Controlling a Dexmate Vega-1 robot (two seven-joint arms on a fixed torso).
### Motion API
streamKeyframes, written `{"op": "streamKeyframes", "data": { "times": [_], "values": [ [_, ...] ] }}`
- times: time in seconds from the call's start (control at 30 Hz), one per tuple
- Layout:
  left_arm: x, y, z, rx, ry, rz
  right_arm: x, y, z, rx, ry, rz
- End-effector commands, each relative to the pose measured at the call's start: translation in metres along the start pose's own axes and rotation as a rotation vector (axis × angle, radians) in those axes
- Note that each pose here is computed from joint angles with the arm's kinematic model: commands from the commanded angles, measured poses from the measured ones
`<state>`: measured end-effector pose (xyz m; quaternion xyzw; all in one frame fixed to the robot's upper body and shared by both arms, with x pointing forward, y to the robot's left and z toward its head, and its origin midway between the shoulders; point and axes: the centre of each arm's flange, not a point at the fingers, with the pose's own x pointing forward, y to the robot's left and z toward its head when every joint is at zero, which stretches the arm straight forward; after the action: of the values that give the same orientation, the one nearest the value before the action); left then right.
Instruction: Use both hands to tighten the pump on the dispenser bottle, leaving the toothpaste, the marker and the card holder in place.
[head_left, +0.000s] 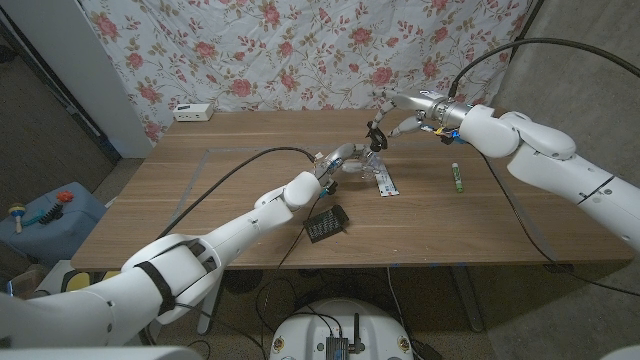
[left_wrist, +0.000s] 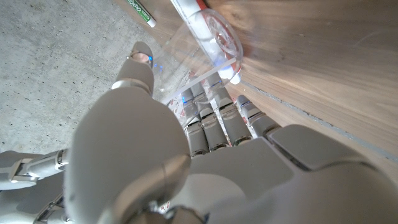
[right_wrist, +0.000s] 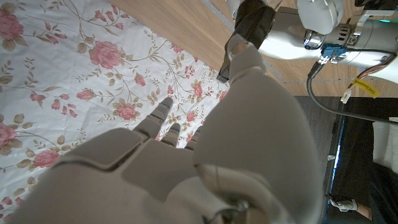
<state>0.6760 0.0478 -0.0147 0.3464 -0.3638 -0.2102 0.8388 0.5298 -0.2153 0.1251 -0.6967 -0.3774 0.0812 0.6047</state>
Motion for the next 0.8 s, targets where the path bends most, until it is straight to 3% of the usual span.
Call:
{"op": "streamKeyframes", "data": {
  "times": [0.03,0.8],
  "values": [
    [0.006,-0.001,-0.001,-0.006,-0.002,-0.005,0.01,0.002,-0.004,-0.026,0.006,0.055],
    [0.013,-0.002,-0.002,-0.014,-0.008,-0.013,0.022,0.002,-0.01,-0.019,0.035,0.122]
  ]
}}
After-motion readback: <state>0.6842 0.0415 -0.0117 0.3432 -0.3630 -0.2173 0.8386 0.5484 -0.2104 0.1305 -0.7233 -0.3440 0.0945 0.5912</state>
